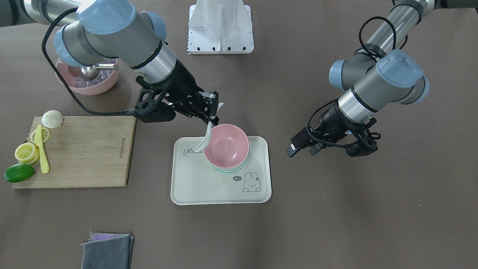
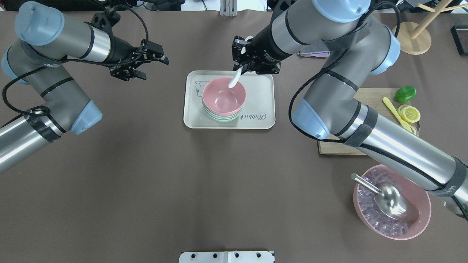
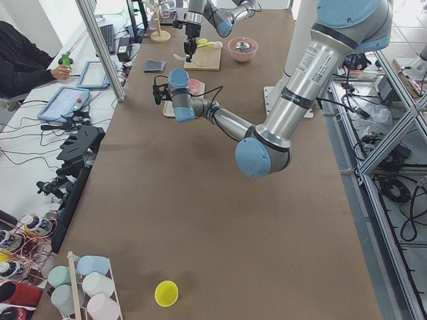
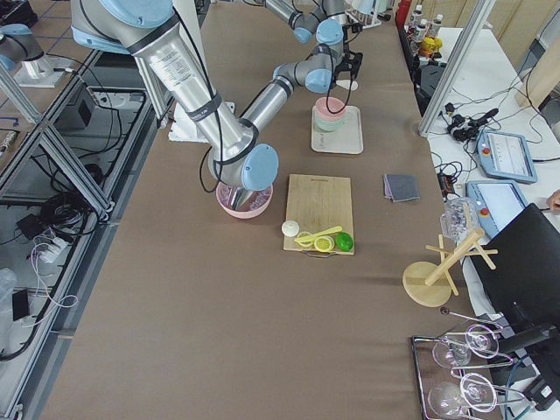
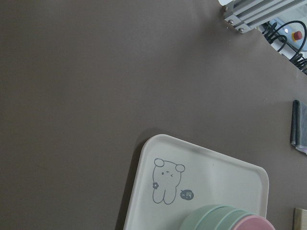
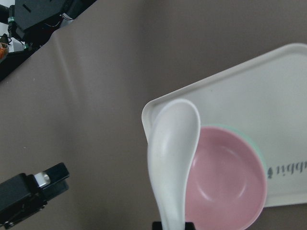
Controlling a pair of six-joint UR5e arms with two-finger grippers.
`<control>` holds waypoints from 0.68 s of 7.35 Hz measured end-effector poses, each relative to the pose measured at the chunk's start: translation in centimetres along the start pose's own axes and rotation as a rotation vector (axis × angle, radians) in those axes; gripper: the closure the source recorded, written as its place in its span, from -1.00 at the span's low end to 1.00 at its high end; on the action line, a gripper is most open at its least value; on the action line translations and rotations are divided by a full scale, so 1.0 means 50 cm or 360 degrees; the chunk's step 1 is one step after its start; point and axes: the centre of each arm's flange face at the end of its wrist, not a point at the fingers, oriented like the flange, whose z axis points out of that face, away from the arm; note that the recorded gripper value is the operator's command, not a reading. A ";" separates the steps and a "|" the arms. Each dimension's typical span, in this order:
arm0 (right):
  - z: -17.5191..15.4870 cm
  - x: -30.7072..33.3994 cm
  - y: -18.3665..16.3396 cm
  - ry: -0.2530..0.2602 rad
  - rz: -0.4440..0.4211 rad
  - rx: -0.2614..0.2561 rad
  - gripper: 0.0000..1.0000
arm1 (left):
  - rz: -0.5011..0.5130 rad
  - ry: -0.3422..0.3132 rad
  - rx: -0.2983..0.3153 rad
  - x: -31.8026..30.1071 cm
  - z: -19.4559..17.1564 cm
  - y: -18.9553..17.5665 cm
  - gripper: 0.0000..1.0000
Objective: Stack pink bowl on green and place spoon
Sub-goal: 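Lower the white spoon into the pink bowl with the right gripper and release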
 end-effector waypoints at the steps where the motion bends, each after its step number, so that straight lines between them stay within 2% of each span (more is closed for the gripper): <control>1: 0.019 -0.018 0.034 0.0000 0.0122 -0.0039 1.00 | -0.0004 -0.0006 0.0001 -0.006 0.001 -0.001 -0.96; 2: 0.050 -0.017 0.059 0.0043 0.0158 -0.0081 1.00 | -0.0007 -0.0010 0.0004 -0.009 0.002 -0.004 -0.96; 3: 0.079 -0.011 0.074 0.0137 0.0150 -0.0133 1.00 | -0.0009 -0.0011 0.0006 -0.011 0.001 -0.006 -0.96; 5: 0.096 -0.020 0.096 0.0371 0.0101 -0.0270 1.00 | -0.0012 -0.0012 0.0009 -0.012 0.000 -0.008 -0.96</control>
